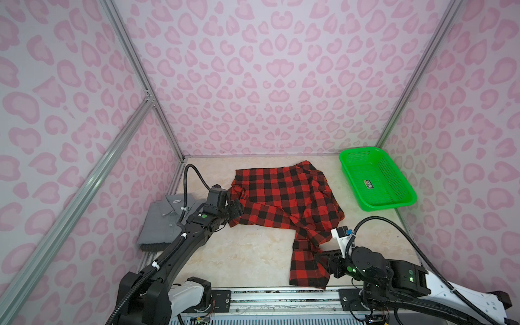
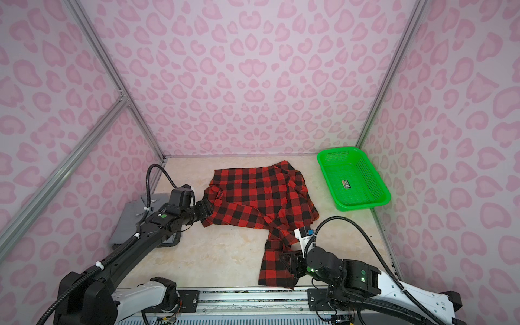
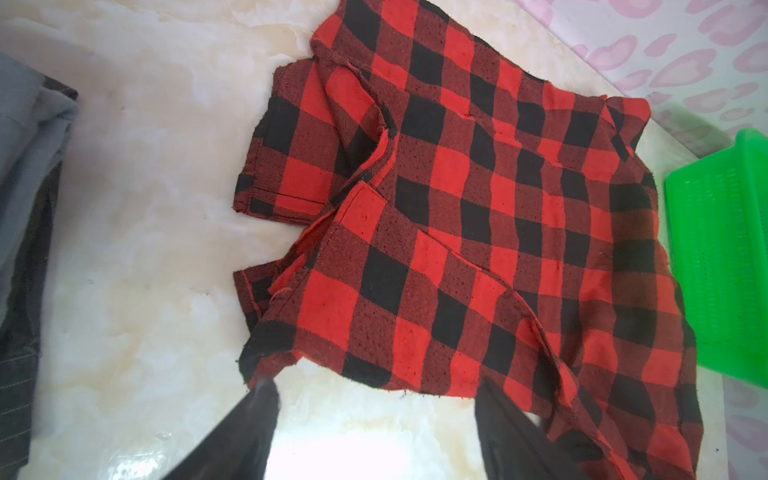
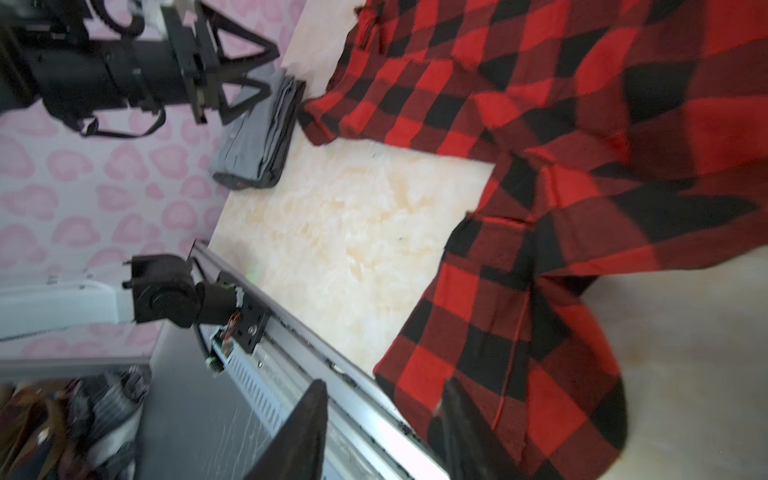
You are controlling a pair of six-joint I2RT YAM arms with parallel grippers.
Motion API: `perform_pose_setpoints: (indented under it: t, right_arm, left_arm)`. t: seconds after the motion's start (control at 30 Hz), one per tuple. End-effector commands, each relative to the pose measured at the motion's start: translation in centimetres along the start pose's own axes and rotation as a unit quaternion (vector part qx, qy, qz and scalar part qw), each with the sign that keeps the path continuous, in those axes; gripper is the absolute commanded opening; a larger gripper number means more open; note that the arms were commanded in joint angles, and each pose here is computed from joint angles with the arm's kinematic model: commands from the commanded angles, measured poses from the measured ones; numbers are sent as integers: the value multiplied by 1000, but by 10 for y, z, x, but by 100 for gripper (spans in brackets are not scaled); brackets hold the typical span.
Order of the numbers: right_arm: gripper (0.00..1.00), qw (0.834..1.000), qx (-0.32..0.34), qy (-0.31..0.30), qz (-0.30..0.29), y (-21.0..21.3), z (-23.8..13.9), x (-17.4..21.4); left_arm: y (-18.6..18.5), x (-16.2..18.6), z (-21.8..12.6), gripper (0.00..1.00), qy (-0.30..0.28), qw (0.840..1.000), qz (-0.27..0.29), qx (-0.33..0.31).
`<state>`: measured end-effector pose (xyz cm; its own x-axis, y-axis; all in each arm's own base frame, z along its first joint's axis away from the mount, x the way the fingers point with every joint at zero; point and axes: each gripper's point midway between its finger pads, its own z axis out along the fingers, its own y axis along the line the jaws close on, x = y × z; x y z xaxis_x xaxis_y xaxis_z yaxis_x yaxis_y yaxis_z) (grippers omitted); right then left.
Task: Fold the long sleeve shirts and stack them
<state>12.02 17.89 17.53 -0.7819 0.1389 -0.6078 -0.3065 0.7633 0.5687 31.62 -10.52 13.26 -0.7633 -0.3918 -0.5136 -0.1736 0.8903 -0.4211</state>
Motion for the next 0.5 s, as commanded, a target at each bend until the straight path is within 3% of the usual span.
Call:
perform_pose_setpoints:
  t: [0.0, 0.07, 0.2, 0.47]
  right_arm:
    - [51, 992, 118, -45, -21, -31, 0, -27]
    - [51, 990, 135, -22, -36, -27, 18, -37]
    - [54, 994, 95, 10, -51, -8, 62, -61]
    - [56, 982, 85, 104, -131, 5, 162, -91]
  left_arm:
    - [3, 0, 8, 77, 10, 1000, 8, -15]
    - [6, 2, 18, 77, 25, 999, 9, -29]
    - [6, 3, 30, 76, 40, 999, 6, -36]
    - [22, 16, 21, 75, 31, 998, 9, -47]
